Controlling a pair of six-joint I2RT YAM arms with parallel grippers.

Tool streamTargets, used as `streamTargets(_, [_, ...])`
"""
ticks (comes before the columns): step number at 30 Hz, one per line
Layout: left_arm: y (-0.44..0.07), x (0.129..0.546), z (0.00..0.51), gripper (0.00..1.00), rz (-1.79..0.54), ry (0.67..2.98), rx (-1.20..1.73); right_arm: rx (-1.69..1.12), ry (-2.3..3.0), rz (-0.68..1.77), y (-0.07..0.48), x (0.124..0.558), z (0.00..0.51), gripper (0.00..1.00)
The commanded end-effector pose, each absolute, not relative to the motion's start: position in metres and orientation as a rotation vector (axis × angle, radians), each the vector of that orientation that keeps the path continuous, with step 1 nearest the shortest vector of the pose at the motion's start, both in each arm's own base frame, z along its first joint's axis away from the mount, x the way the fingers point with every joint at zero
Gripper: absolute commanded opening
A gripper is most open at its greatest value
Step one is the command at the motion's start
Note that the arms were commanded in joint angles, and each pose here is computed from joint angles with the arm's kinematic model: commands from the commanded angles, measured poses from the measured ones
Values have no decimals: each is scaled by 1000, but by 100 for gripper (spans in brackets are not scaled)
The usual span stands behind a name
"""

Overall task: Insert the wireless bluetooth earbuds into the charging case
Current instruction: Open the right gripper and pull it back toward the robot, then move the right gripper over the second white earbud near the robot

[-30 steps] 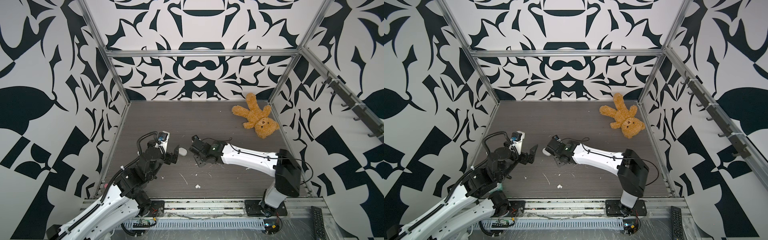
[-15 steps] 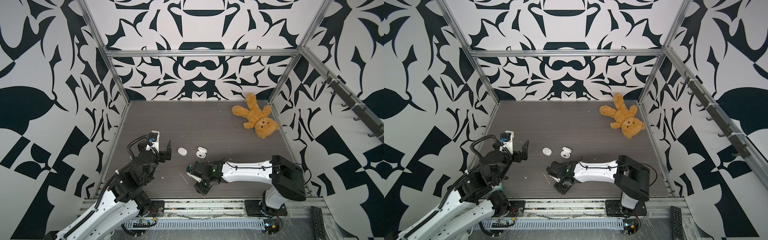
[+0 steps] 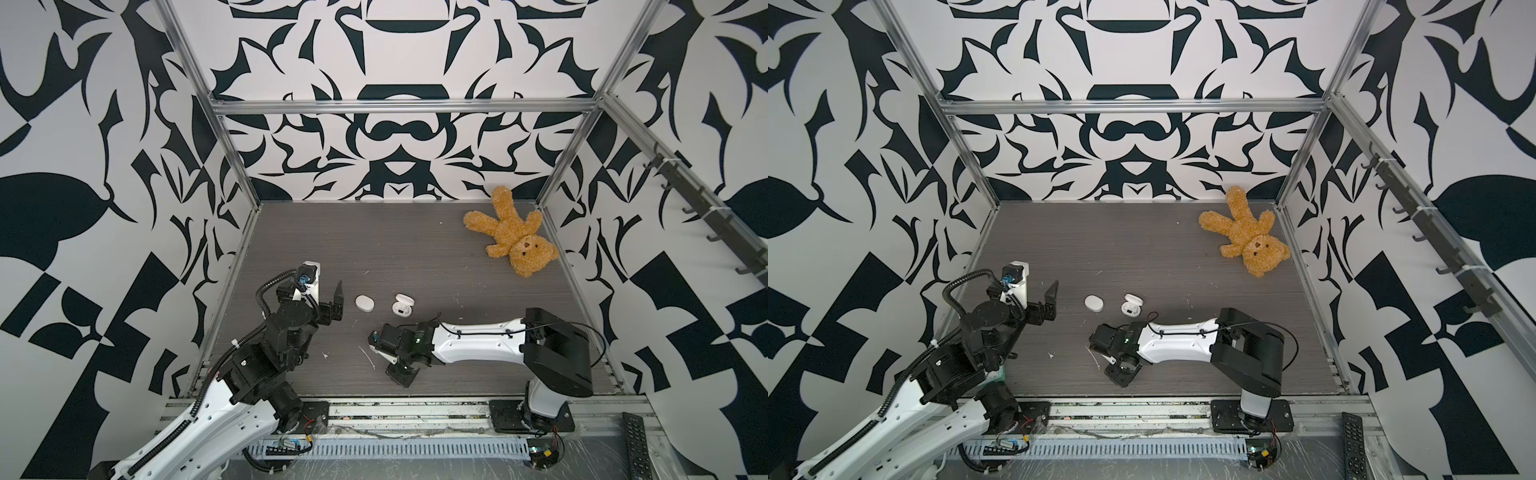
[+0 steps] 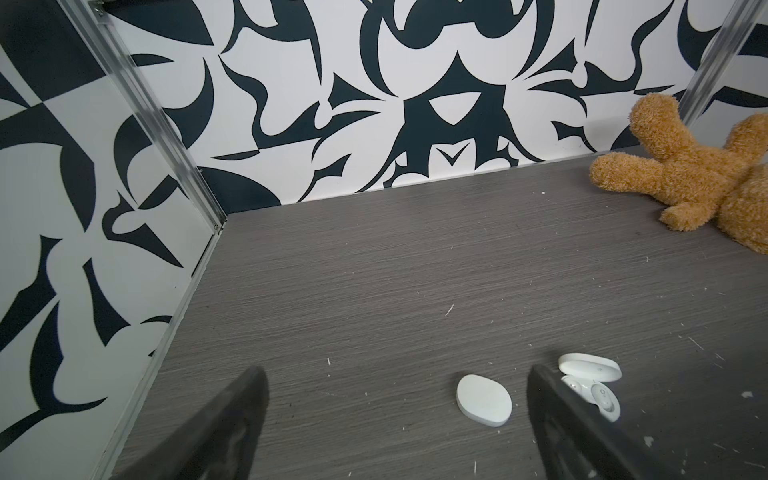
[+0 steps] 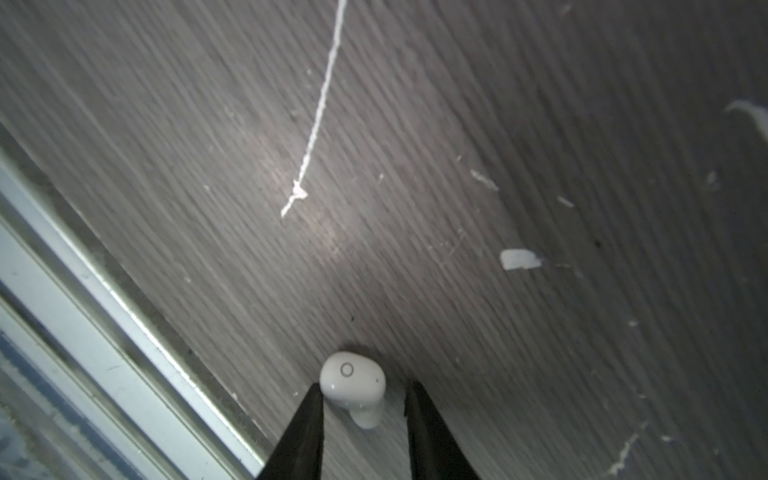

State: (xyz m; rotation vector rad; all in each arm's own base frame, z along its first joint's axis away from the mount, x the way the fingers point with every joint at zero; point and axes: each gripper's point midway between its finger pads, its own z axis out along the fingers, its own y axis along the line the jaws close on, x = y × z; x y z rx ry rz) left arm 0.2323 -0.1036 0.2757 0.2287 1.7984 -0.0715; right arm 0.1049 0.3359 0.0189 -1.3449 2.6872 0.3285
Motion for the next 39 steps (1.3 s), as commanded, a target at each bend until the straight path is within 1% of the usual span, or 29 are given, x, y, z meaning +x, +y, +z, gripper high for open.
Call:
streamTargets(1, [-105,233,271,99,-76,1801,232,-1311,2666,271,338,114,24,30])
streamTargets(3, [-105,233,272,99,-77,1801,232,-1277,2664,228,335,119,24,24])
streamTargets(5, [-105,233,271,99,-77,1800,231,-1236,2669,215,336,123,25,20])
streamTargets(7, [-106,233,271,99,-77,1802,235,-1164,2681,226,339,127,27,19])
streamTargets(14, [-107,233,269,99,-78,1808,245,-906,2737,139,334,144,28,17])
streamTargets(18, [-108,233,270,99,-83,1806,247,-825,2789,172,337,141,27,23])
streamTargets(25, [-109,232,269,99,-91,1808,254,-811,2876,382,359,121,33,35])
streamTargets(27, [-109,232,269,99,-92,1809,254,-808,2903,453,366,114,35,36])
streamTargets(33, [-109,232,270,99,-99,1806,254,-781,2918,555,375,108,47,38])
streamTargets(35, [-110,232,269,99,-99,1809,258,-786,2916,618,380,104,54,41])
streamTargets(39, [-110,231,269,99,-103,1808,260,-793,2869,678,381,108,75,42])
